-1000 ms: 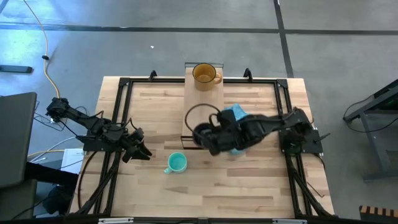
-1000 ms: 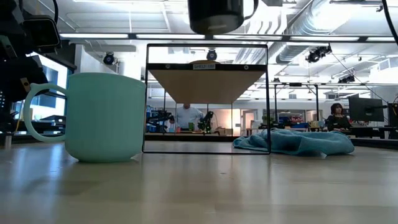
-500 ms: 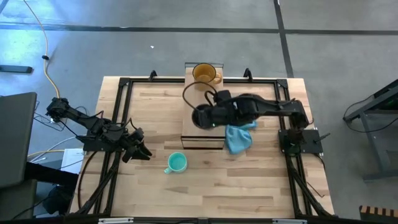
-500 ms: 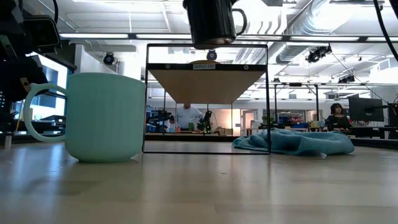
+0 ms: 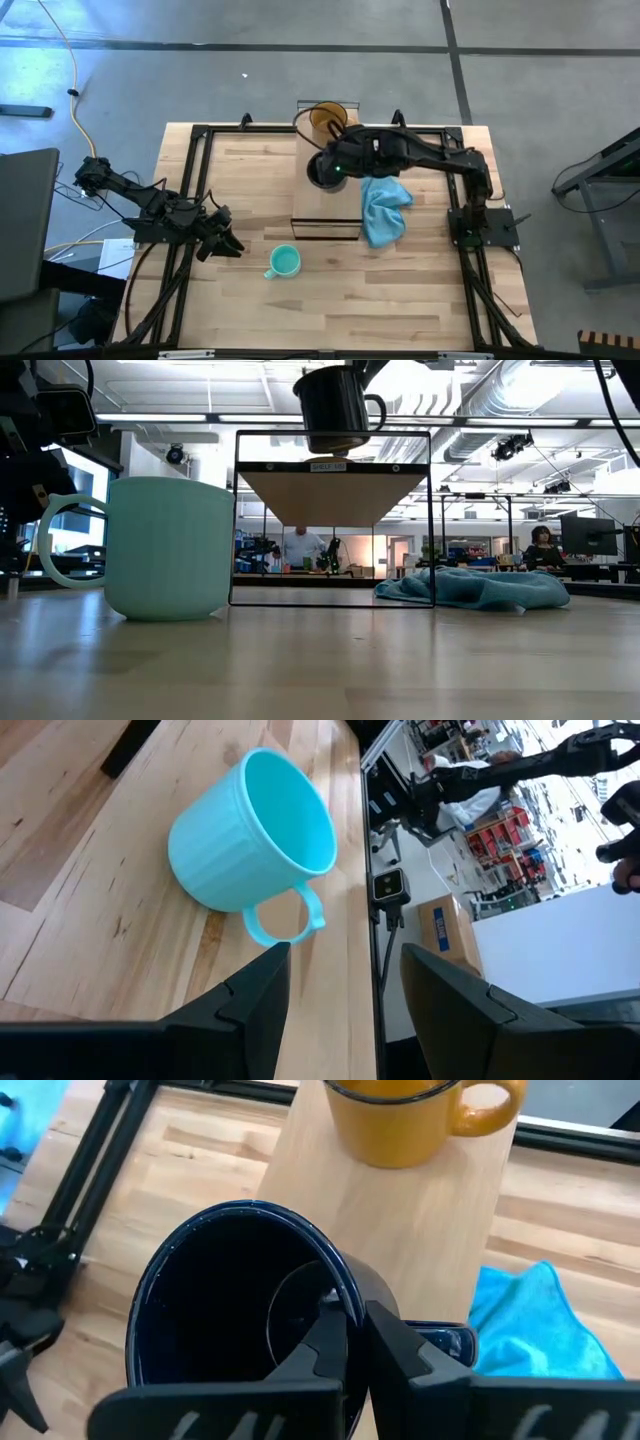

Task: Stack small to large cups/mugs on shelf
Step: Put the dark blue mug on the shelf

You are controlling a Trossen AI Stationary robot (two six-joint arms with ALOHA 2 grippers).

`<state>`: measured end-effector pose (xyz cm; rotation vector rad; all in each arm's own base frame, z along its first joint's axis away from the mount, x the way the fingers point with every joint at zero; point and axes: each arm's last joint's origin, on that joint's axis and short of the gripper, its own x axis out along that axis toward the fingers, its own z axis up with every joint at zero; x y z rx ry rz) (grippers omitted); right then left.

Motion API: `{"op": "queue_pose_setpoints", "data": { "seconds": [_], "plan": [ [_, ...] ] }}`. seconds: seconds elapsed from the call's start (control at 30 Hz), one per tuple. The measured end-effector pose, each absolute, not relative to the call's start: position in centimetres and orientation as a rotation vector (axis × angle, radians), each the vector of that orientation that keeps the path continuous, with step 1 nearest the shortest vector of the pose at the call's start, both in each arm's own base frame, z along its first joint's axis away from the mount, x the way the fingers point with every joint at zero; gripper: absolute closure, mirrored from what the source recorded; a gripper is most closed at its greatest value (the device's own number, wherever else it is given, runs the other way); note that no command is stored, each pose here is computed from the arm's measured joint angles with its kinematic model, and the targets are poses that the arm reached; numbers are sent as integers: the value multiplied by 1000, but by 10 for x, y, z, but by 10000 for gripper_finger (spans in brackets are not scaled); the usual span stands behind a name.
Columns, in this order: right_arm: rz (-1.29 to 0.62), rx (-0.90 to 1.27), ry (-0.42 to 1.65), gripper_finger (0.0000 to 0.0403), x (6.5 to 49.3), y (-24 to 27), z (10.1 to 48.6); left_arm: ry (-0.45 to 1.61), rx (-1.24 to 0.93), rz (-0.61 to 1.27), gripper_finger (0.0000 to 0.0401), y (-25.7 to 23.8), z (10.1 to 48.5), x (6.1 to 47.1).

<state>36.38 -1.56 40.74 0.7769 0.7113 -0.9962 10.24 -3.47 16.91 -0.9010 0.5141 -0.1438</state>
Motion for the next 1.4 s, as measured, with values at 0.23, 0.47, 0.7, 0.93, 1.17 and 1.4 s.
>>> {"op": "queue_pose_setpoints", "data": {
  "seconds": [0.23, 0.47, 0.7, 0.93, 1.17, 1.4],
  "plan": [
    [-1002, 801, 723, 403, 363, -27, 407, 514, -901, -144, 222, -35, 169, 102],
    [-1020, 804, 720, 403, 363, -35, 407, 514, -900, -143, 222, -35, 169, 102],
    [-1037, 810, 725, 403, 364, -43, 404, 515, -900, -143, 222, -35, 169, 102],
    [-1047, 822, 730, 403, 362, -53, 404, 515, -900, -143, 222, -35, 169, 102],
    [-1031, 834, 783, 403, 375, -61, 390, 515, -900, -143, 222, -35, 169, 102],
    [-1012, 812, 767, 403, 379, -64, 389, 522, -903, -155, 222, -35, 169, 102]
  ]
}}
